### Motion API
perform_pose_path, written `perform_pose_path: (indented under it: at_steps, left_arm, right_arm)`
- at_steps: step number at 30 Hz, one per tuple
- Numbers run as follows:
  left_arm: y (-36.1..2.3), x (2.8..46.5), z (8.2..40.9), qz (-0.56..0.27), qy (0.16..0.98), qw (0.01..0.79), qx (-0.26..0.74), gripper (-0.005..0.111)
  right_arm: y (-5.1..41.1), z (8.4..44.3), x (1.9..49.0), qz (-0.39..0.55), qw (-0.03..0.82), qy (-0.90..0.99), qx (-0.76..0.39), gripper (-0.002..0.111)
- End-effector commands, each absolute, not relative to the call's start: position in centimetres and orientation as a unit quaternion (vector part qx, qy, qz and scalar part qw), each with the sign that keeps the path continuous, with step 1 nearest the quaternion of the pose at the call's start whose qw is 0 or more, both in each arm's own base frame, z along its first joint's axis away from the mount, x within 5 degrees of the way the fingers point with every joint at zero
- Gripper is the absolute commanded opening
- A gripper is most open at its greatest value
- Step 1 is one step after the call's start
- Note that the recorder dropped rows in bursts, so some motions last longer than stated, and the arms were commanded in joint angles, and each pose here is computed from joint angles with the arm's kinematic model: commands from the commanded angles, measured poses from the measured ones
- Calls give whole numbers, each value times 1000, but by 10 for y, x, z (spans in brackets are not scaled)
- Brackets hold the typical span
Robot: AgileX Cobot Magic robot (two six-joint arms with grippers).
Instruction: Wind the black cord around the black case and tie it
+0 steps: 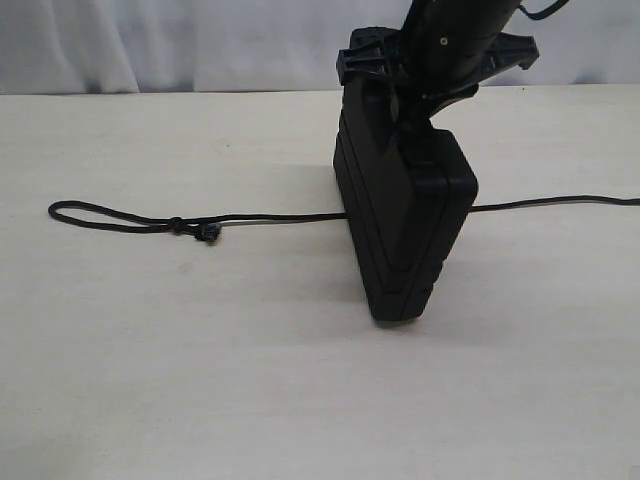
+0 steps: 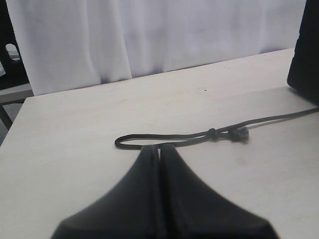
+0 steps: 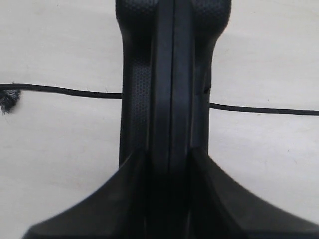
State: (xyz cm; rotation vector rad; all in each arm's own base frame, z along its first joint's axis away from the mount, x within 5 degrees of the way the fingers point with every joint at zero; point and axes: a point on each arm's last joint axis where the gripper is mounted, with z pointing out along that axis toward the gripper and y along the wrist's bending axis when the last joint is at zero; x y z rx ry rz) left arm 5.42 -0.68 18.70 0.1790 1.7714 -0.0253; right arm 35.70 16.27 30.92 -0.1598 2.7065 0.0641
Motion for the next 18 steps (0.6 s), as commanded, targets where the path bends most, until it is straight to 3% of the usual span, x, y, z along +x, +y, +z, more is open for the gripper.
perform_pose_path:
  at_steps: [1,18]
  left_arm:
    - [-7,54,187,-17,770,634,79,0]
    - [-7,54,187,-17,770,634,79,0]
  right_arm:
    - [161,313,354,14,205,976,-68,4]
    - [161,312,353,13,203,977,-67,4]
